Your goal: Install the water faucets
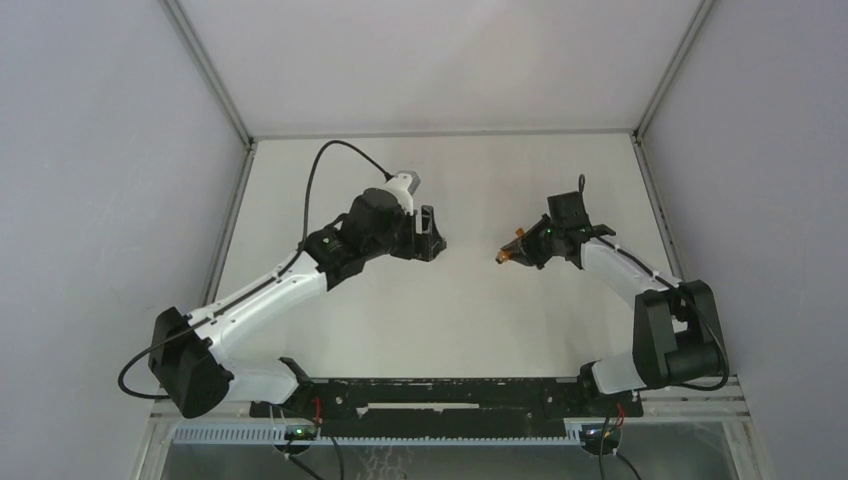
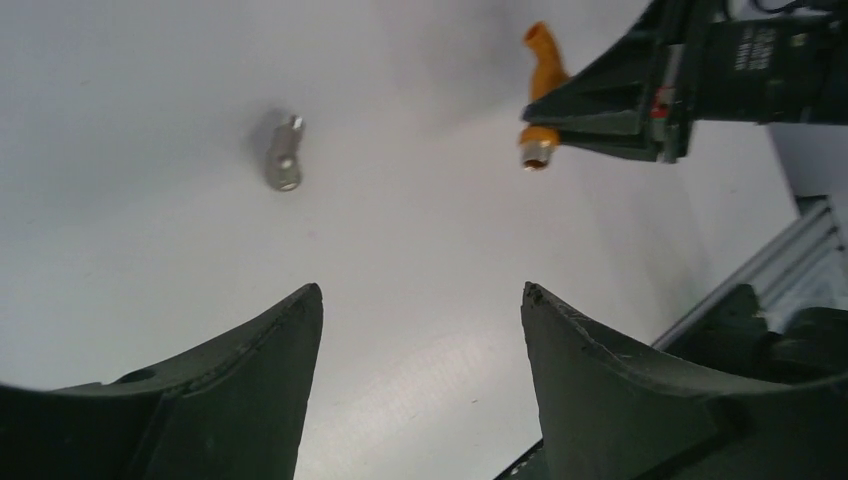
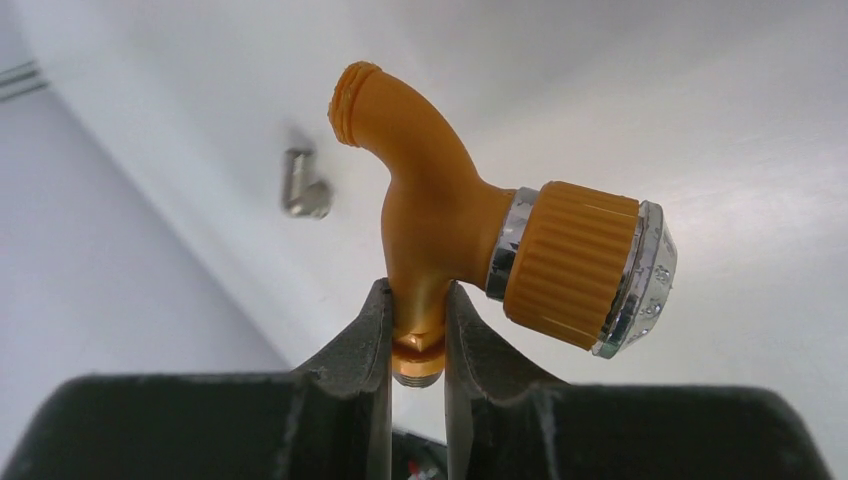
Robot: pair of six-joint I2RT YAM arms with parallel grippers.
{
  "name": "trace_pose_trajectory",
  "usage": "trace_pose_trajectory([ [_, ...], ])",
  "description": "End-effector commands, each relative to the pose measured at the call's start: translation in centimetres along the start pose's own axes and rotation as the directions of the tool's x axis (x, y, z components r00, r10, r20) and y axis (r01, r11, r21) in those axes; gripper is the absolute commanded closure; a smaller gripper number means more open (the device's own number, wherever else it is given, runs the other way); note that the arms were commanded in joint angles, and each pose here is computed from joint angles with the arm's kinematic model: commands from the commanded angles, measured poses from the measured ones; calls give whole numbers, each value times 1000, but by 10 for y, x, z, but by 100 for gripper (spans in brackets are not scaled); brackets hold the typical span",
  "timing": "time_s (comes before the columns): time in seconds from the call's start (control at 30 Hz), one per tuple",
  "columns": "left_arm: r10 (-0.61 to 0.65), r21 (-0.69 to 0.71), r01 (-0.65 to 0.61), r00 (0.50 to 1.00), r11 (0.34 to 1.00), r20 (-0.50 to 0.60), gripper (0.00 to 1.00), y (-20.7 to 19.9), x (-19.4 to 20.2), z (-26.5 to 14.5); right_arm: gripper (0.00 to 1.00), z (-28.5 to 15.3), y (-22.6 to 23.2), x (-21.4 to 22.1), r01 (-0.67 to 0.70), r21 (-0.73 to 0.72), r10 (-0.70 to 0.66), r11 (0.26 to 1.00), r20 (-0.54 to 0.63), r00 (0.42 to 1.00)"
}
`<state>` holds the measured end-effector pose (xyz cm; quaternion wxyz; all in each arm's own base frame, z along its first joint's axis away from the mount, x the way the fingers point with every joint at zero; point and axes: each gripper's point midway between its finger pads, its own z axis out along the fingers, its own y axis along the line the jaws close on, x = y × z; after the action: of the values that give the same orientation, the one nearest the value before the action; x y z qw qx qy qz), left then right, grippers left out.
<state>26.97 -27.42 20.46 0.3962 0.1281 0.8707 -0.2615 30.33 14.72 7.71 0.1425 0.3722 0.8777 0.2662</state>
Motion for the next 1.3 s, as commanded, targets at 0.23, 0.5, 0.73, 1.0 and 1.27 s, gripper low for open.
trace_pose_trajectory([
  [0.23,-131,315,139,990,939,-46,16,-70,-17,34,100,-48,90,51,-82,-301,48,950,-117,992],
  [0.5,-162,378,192,981,906,-109,22,-89,-5,57,100,-56,101,54,-80,-351,34,933,-135,990],
  [0.73,-168,411,208,977,888,-132,29,-98,-8,64,100,-60,102,54,-67,-361,21,930,-129,991],
  [1.0,-163,430,219,973,876,-163,47,-103,-6,70,100,-64,104,56,-48,-379,-2,924,-131,991],
  [1.27,-164,433,222,972,874,-166,71,-104,-6,70,100,-70,106,58,-36,-392,-17,919,-130,991],
])
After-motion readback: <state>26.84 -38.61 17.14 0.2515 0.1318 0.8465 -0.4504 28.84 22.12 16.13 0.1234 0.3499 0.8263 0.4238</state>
